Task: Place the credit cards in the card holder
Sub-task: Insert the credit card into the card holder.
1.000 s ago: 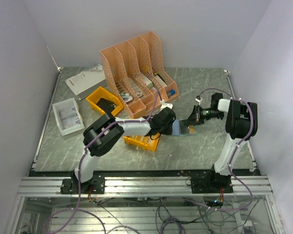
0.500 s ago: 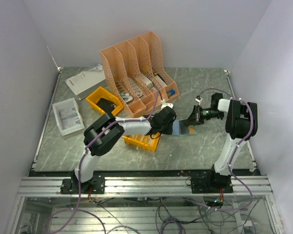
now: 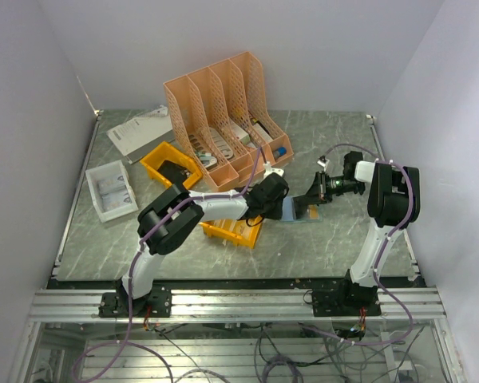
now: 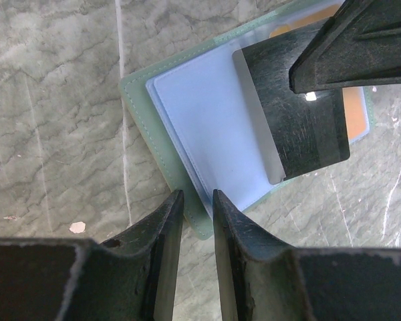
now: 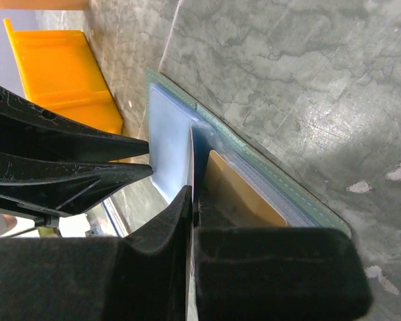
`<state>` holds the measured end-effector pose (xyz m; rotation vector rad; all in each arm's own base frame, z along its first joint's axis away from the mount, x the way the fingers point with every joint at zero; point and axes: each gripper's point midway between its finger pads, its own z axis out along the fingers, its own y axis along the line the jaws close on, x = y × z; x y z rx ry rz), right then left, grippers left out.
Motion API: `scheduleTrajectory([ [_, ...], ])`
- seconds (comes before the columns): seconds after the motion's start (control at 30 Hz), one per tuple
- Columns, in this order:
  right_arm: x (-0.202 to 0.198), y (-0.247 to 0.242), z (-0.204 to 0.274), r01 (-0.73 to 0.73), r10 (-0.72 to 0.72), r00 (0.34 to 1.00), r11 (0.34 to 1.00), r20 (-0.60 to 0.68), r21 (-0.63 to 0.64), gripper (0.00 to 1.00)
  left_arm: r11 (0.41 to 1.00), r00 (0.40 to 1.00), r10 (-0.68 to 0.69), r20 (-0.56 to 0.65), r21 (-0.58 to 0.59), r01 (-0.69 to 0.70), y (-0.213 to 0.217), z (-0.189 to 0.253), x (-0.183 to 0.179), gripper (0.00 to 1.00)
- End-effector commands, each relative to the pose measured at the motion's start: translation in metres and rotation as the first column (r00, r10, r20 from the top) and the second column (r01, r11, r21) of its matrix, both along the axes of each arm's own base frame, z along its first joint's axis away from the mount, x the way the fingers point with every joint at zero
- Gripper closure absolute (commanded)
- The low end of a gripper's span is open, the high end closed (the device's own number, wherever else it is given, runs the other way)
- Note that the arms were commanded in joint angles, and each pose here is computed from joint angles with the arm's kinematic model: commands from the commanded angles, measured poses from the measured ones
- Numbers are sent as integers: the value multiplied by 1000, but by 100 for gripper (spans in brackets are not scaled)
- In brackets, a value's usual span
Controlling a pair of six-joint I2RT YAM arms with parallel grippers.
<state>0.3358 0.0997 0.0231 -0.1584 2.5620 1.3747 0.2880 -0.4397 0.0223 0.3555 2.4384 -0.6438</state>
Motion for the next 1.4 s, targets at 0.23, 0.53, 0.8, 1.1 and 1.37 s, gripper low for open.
scheduleTrajectory([
  [0.23,-9,12,-16,-10,12,998,999,-59,42,98,999,998,-29,-50,23,31,-1,-26,-7,65],
  [0.53,-7,12,-17,4,-2,999,999,-53,46,94,999,998,-38,-42,4,38,-5,-18,-5,65],
  [0.8,-7,13,-17,2,1,999,999,-49,49,90,1000,999,-23,48,5,23,-3,24,5,62],
  [1.1,-7,12,-18,3,0,999,999,-52,48,86,978,995,-62,74,-193,75,-61,77,-24,62],
  [1.37,-7,11,-18,5,-3,999,999,-52,45,86,940,999,41,16,-339,-33,-101,76,-16,86],
])
